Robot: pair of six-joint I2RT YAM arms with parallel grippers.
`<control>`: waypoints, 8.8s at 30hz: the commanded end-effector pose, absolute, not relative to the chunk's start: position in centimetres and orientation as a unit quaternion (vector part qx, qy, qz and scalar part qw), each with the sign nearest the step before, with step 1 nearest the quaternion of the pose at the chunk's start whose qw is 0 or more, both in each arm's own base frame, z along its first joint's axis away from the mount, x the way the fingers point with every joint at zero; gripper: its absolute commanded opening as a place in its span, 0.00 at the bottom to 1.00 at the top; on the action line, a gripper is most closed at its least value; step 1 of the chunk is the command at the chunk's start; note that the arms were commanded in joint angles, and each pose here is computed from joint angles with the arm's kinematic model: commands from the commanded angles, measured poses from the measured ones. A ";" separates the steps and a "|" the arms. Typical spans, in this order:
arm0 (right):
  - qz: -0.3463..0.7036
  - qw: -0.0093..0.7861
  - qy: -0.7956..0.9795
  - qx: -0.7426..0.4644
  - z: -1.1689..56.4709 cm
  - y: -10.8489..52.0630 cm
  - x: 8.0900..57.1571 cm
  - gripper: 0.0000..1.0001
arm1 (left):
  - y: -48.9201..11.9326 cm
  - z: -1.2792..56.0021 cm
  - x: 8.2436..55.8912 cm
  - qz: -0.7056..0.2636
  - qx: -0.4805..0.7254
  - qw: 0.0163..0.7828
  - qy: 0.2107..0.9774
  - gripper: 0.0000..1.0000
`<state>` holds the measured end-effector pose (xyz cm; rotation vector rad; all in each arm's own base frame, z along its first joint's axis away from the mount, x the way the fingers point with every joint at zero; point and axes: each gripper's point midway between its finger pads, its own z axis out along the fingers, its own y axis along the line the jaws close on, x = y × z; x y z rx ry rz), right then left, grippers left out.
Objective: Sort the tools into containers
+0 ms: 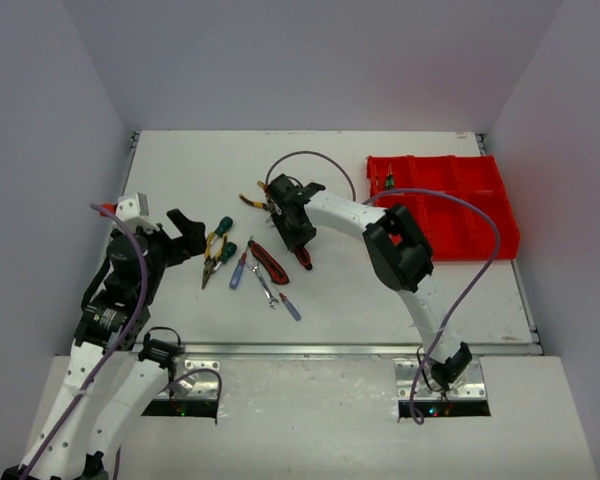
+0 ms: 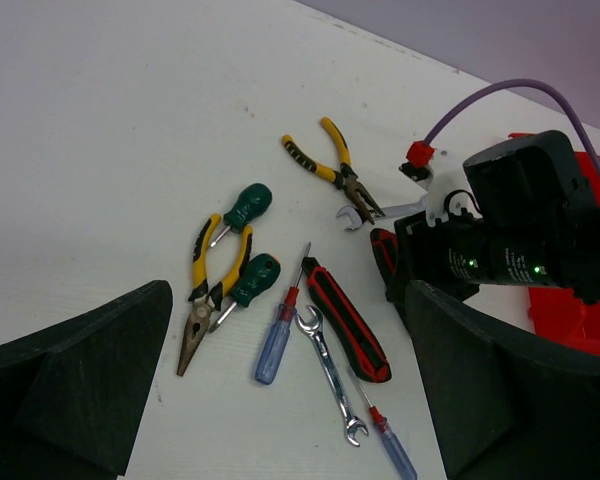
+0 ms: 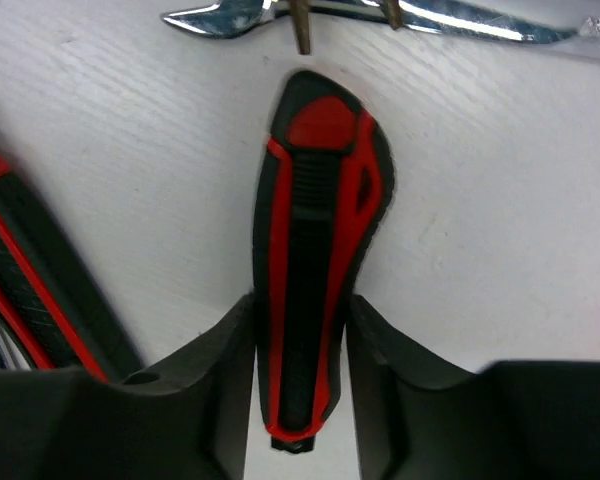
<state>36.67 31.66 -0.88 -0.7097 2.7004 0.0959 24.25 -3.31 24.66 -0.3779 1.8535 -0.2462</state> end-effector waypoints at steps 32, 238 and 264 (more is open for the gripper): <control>-0.074 0.443 0.864 0.227 16.9 -7.8 57.7 0.00 | -4.4 25.5 25.1 -0.121 -0.145 0.585 0.789 1.00; 0.042 0.184 0.933 -0.305 0.3 33.5 20.6 0.04 | -3.9 26.3 24.5 -0.117 -0.160 0.597 0.777 1.00; 0.026 0.285 0.929 -0.234 9.3 26.7 26.7 0.00 | -3.8 27.1 23.9 -0.125 -0.159 0.611 0.766 1.00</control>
